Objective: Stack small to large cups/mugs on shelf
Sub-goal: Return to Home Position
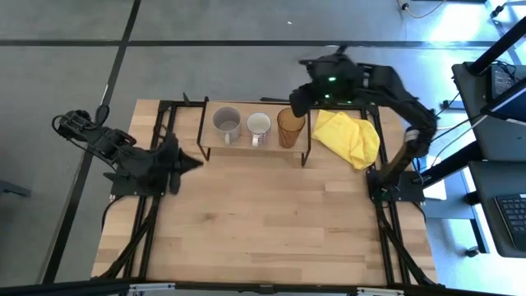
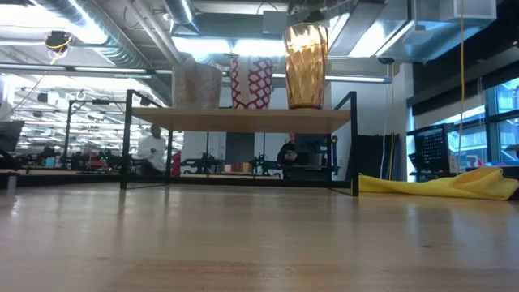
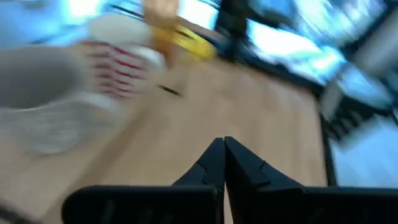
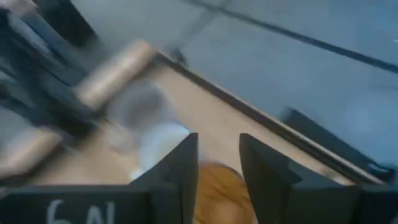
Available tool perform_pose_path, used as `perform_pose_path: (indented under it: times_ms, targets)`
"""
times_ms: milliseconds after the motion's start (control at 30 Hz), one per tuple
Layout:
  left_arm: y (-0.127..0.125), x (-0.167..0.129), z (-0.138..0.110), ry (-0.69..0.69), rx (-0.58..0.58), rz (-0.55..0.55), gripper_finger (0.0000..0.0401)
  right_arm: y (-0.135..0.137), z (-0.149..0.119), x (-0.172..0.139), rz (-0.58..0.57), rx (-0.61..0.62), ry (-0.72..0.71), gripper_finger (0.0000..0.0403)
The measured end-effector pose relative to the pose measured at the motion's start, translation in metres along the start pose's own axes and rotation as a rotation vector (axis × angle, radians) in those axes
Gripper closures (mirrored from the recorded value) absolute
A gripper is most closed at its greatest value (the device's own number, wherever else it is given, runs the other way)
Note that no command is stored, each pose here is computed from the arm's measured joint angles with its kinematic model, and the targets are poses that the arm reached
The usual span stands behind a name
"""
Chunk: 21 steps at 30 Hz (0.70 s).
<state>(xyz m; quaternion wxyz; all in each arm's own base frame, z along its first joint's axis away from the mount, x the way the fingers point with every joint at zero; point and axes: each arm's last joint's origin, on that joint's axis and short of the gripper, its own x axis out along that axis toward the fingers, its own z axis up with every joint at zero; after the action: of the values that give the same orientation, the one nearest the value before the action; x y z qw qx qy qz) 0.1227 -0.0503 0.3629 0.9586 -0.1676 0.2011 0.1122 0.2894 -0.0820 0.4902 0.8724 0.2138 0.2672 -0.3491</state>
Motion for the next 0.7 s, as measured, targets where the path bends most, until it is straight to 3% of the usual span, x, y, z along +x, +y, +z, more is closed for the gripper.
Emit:
perform_pose_path:
  times_ms: [67, 200, 233, 333, 433, 533, 600, 700]
  targets:
    - [0.002, 0.0, 0.001, -0.04, -0.085, 0.053, 0.0401, 0.003, 0.004, -0.018, 0.108, 0.062, -0.057, 0.0286]
    - [0.002, -0.001, 0.0, -0.023, -0.163, 0.031, 0.0401, 0.012, 0.001, -0.048, 0.325, 0.196, -0.042, 0.0286]
    - [0.001, -0.002, 0.0, -0.008, -0.182, 0.011, 0.0401, 0.019, 0.001, -0.056, 0.387, 0.15, -0.076, 0.0286]
    - [-0.006, -0.002, 0.004, 0.029, -0.298, -0.127, 0.0401, 0.047, -0.007, -0.083, 0.634, -0.17, -0.187, 0.0286]
    - [-0.024, -0.009, 0.025, -0.129, -0.094, -0.4, 0.0401, 0.065, -0.016, -0.109, 0.834, -0.425, -0.295, 0.0286]
    - [-0.028, -0.031, 0.049, -0.357, 0.112, -0.63, 0.0401, 0.066, -0.023, -0.124, 0.871, -0.43, -0.297, 0.0286]
    - [-0.02, -0.048, 0.06, -0.415, 0.155, -0.631, 0.0401, 0.064, -0.03, -0.131, 0.895, -0.497, -0.277, 0.0286]
    - [0.004, -0.068, 0.056, -0.363, 0.225, -0.555, 0.0401, 0.058, -0.046, -0.136, 0.912, -0.618, -0.158, 0.0286]
